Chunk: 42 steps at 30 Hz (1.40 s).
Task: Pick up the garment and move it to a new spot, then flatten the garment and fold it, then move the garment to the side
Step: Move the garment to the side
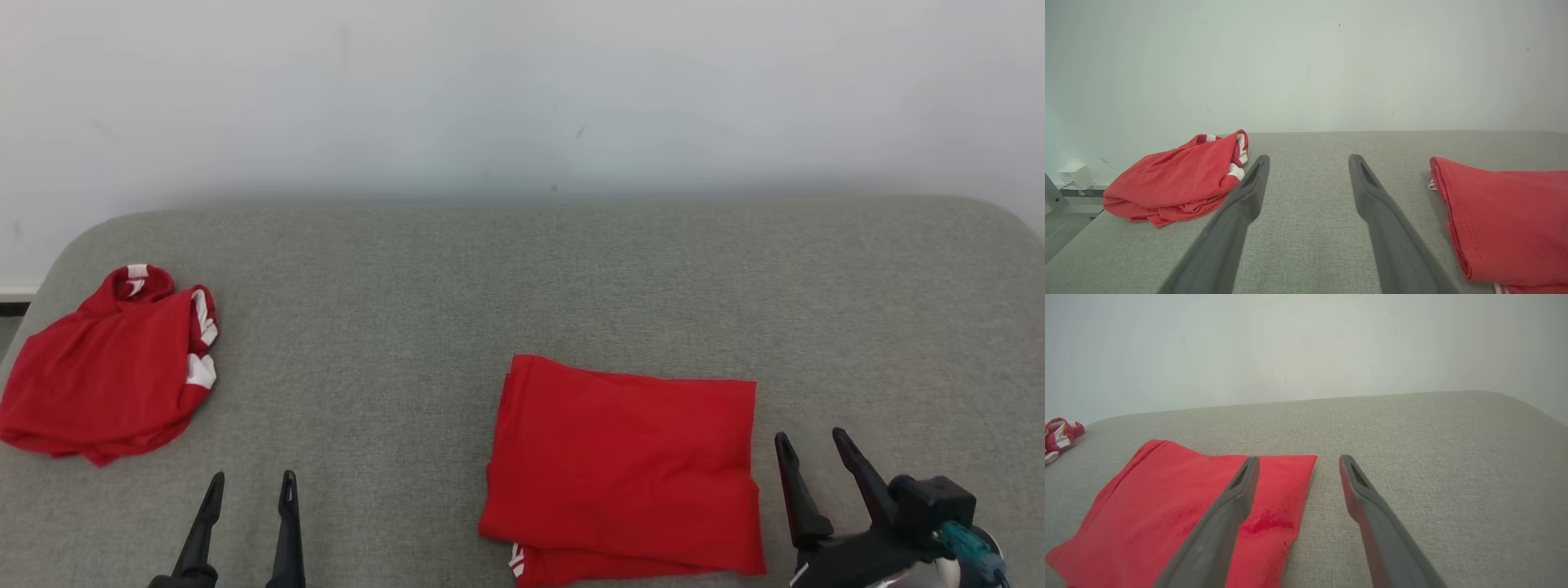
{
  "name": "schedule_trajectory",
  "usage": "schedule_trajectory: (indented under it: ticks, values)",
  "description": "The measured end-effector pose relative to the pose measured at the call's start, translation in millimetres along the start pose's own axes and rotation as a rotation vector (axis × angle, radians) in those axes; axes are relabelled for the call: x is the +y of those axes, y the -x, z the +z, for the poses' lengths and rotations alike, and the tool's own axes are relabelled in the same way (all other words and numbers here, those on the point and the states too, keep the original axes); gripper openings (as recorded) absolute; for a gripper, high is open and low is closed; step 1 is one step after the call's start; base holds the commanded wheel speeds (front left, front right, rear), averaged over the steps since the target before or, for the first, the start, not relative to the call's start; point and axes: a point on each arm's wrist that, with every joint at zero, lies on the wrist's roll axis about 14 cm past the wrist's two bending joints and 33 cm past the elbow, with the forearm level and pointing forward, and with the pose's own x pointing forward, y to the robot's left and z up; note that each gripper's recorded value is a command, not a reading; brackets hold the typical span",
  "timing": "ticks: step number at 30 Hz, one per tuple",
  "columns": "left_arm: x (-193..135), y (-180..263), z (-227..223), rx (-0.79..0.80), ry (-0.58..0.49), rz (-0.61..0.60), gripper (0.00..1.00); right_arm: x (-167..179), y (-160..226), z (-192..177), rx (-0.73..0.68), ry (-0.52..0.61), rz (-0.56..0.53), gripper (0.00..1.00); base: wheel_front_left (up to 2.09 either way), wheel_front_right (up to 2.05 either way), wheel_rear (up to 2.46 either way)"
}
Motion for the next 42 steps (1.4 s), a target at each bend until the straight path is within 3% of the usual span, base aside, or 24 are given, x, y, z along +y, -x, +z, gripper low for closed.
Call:
schedule_trajectory:
  ticks: [12, 21, 27, 29, 35, 42]
  values:
    - [8, -3, -5, 0.016, 0.005, 0.035, 1.0, 9, -38, -47, 0.204, 0.002, 0.027, 1.0, 0.0, 0.0, 0.0]
    - [13, -6, -12, 0.038, 0.004, 0.05, 1.0, 19, -38, -90, 0.349, -0.045, 0.024, 1.0, 0.0, 0.0, 0.0]
    - [14, -8, -14, 0.042, 0.003, 0.054, 1.0, 30, -35, -99, 0.363, -0.083, 0.033, 0.98, 0.0, 0.0, 0.0]
    - [13, -9, -16, 0.047, 0.004, 0.05, 1.0, 35, -33, -102, 0.373, -0.095, 0.042, 0.0, 0.0, 0.0, 0.0]
    - [10, -18, -18, 0.048, 0.004, 0.038, 1.0, 37, -38, -102, 0.369, -0.096, 0.061, 0.0, 0.0, 0.0, 0.0]
    - [4, -32, -23, 0.056, 0.005, 0.016, 1.0, 12, -66, -81, 0.326, 0.041, 0.094, 0.0, 0.0, 0.0, 0.0]
